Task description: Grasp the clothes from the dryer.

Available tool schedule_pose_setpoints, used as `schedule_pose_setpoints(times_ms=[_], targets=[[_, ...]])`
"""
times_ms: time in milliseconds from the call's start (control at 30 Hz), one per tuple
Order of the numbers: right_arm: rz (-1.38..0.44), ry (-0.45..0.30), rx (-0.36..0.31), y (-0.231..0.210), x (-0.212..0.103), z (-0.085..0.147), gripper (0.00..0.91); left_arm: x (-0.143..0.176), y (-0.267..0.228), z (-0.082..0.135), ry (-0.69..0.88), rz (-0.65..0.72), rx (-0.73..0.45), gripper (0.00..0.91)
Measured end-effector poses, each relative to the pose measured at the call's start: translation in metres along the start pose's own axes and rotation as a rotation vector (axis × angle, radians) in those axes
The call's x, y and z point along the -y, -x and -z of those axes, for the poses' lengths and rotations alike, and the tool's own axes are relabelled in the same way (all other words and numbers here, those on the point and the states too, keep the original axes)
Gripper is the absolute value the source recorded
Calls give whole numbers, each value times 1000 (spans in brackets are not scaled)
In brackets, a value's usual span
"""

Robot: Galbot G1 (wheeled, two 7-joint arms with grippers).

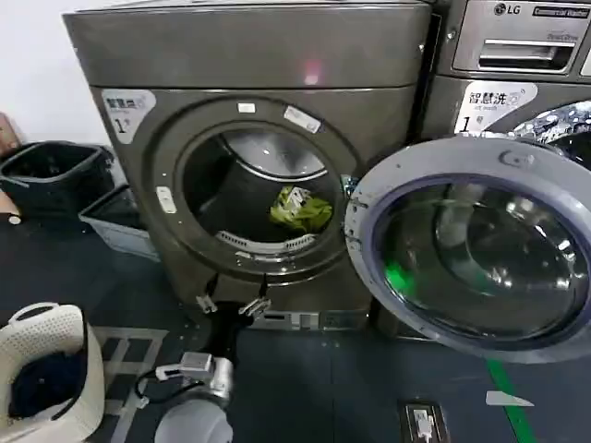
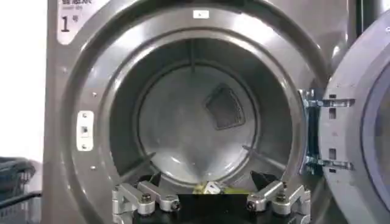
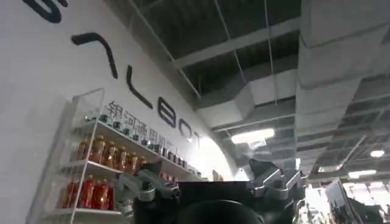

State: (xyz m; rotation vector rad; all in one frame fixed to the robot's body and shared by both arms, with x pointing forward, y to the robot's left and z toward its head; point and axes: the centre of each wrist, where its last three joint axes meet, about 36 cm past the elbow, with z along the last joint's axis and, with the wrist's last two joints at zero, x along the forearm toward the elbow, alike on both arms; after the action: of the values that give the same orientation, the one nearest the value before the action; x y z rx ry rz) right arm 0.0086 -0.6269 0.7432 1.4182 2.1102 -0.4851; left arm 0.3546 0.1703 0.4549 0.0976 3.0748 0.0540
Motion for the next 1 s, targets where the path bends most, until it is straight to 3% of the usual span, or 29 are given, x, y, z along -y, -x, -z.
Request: schedule_pose_setpoints(times_ms=[1000], targets=[[32,-4,28,2,-5,3,907,0,-2,0,-6,4,1,907]])
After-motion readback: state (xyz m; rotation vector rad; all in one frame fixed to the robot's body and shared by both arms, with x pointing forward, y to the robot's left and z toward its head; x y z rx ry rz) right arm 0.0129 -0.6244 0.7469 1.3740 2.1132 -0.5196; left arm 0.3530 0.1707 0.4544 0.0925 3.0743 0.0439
